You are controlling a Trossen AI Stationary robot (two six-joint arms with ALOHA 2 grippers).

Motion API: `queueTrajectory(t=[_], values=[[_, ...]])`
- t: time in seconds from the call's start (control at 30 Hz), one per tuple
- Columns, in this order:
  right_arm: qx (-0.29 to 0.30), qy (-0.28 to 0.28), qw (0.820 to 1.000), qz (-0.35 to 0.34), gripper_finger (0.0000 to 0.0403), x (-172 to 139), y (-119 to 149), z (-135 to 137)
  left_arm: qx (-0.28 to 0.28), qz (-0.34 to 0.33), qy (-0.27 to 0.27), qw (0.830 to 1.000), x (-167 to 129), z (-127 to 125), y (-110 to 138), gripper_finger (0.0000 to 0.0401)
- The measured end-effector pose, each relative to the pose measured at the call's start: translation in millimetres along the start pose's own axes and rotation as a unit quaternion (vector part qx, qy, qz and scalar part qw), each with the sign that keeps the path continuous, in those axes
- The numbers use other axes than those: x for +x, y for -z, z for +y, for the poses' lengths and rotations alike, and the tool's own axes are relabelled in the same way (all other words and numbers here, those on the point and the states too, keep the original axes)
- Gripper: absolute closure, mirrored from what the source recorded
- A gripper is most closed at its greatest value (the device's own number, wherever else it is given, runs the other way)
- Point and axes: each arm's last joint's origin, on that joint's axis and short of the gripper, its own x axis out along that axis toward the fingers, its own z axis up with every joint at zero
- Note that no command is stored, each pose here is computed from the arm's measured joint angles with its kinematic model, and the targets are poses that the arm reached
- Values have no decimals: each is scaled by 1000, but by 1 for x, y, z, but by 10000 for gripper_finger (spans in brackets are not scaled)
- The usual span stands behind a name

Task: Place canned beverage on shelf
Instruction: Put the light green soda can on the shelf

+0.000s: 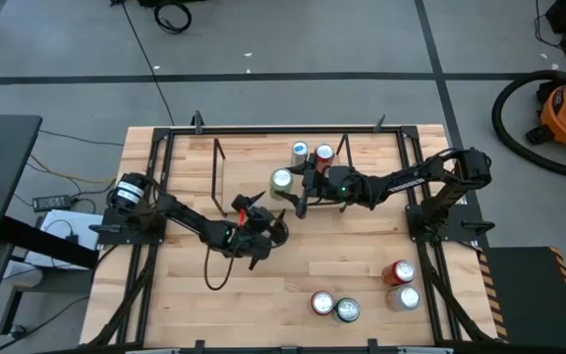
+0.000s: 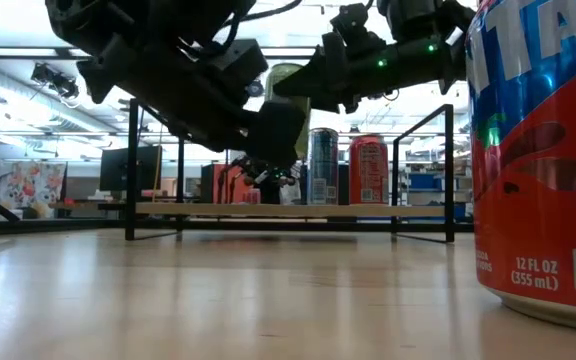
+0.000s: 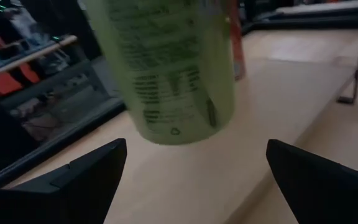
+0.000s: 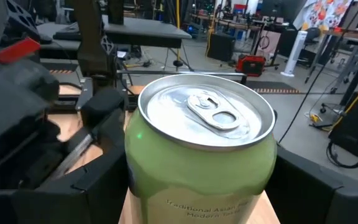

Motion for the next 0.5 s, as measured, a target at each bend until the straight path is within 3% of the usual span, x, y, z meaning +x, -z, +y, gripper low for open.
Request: queueTrajectory(t=[0.23,0.5], values=[[-1,-7,1000,3,80,0,1,0,-2,-18,-18,1000,-13,2,11,3],[5,-24,1000,-1,80,-1,2,1,-31,-10,43,999,-18,1,16,3]])
